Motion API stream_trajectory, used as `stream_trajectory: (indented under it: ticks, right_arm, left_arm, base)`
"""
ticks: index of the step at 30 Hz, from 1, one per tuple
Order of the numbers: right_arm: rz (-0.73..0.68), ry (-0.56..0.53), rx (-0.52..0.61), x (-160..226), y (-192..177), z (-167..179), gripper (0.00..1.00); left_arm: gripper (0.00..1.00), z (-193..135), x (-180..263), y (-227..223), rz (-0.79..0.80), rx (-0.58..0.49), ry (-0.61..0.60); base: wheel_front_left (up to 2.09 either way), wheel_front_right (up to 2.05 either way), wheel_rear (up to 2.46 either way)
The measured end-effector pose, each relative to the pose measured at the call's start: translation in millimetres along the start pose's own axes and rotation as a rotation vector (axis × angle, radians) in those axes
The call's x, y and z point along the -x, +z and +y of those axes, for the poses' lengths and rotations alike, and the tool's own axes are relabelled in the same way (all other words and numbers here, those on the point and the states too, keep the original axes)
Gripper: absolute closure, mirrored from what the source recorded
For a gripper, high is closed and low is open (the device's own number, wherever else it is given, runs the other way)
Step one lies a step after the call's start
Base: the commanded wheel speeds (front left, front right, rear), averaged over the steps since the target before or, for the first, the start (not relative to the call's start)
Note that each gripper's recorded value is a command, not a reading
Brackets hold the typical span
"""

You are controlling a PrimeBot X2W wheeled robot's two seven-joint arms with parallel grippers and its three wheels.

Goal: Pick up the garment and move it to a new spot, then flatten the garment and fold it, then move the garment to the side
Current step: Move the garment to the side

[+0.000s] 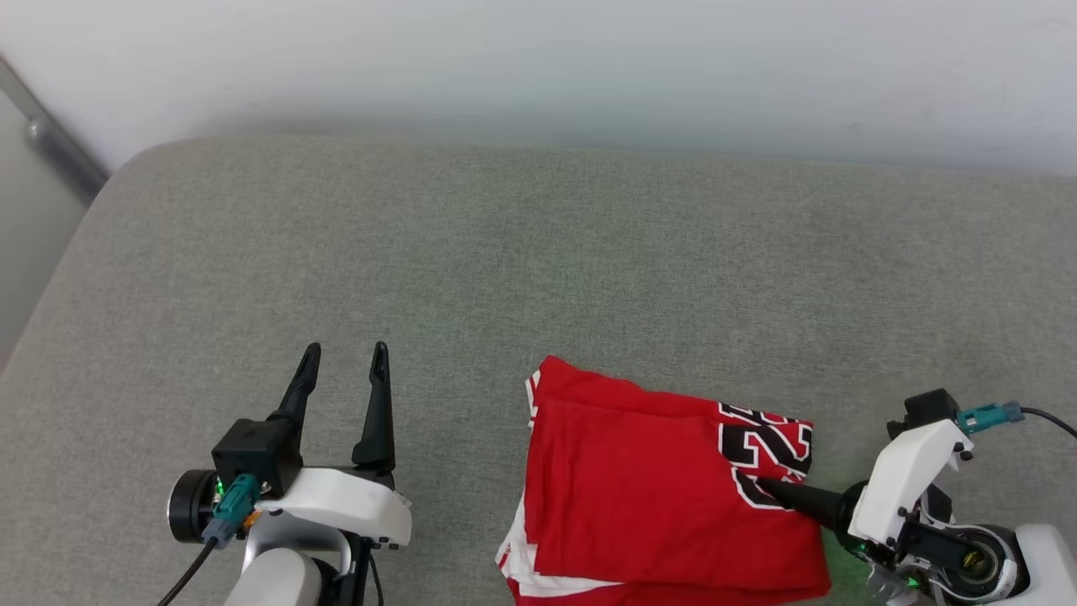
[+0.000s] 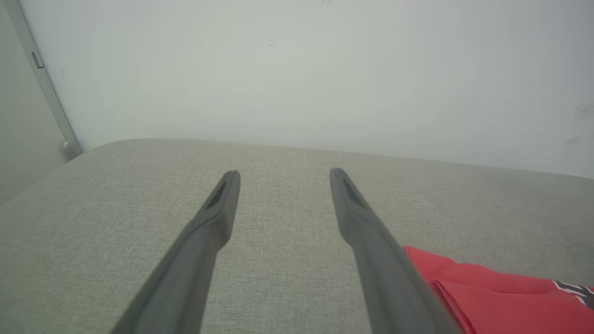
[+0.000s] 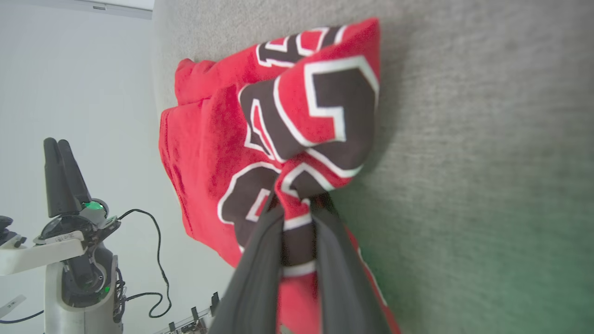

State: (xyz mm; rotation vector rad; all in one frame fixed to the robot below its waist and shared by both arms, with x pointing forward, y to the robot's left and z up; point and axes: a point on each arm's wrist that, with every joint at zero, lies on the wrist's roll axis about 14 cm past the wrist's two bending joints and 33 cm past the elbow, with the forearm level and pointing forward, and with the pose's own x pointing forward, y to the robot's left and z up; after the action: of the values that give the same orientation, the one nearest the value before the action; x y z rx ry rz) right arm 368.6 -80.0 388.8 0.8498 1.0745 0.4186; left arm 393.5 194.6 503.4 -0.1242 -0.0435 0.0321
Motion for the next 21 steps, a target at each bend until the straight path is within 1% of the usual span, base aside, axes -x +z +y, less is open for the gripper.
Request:
stream_trajectory:
  ticks: [6, 9, 12, 16, 21]
  right_arm:
    - [-0.082, -0.141, 0.207, 30.4, 19.1, -13.8, 1.00]
    - [-0.121, -0.263, 0.315, 54.2, 29.7, -33.4, 1.00]
    - [-0.162, -0.375, 0.386, 81.1, 39.2, -52.4, 1.00]
    - [-0.222, -0.489, 0.421, 115.4, 49.1, -72.5, 1.00]
    - [-0.309, -0.578, 0.407, 149.5, 63.6, -88.7, 1.00]
  left_arm:
    - [0.00, -13.9, 2.1, 4.5, -0.014, 0.004, -0.043]
    - [0.00, -25.2, 0.6, 5.1, -0.018, 0.007, -0.076]
    - [0.00, -40.4, -1.9, 5.4, -0.020, 0.010, -0.122]
    - [0.00, -66.3, -8.1, 5.5, -0.024, 0.017, -0.196]
    - [0.00, -108.9, -20.1, 4.1, -0.029, 0.032, -0.318]
  base:
    - [0.00, 0.00, 0.00]
    - [0.00, 0.00, 0.00]
    - [0.00, 0.00, 0.00]
    - [0.00, 0.00, 0.00]
    - [0.00, 0.00, 0.00]
